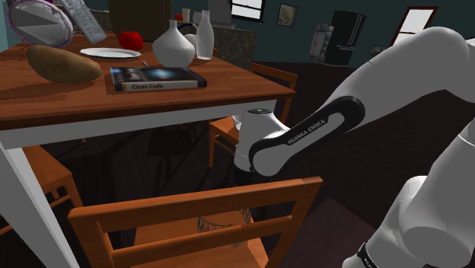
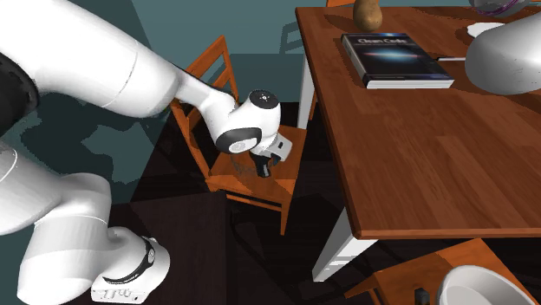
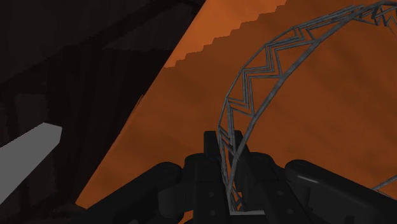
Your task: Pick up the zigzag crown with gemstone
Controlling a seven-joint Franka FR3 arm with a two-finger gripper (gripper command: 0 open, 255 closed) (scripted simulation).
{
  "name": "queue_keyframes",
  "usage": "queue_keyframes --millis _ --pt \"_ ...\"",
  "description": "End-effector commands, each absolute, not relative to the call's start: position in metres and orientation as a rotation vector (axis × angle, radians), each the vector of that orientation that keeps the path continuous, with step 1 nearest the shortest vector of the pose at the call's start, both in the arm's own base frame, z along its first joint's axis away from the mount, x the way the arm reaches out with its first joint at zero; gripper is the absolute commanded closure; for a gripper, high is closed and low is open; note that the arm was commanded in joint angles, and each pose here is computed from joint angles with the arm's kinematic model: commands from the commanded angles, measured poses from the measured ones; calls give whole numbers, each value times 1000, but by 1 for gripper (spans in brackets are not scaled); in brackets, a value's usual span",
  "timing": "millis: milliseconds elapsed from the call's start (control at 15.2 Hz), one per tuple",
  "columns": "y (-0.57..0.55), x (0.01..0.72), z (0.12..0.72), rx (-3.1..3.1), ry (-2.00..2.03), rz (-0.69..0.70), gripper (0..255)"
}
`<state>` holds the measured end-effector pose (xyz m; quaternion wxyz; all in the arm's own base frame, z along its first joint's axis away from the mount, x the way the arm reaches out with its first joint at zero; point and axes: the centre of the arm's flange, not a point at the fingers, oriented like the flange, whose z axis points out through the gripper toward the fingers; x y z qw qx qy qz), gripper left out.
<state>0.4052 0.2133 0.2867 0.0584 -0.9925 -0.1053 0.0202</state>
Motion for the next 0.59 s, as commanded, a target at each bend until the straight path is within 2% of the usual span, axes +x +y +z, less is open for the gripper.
queue_keyframes --millis 0,528 --pt "214 405 297 -3007 -319 62 255" --pt "214 405 330 -3007 -319 62 255"
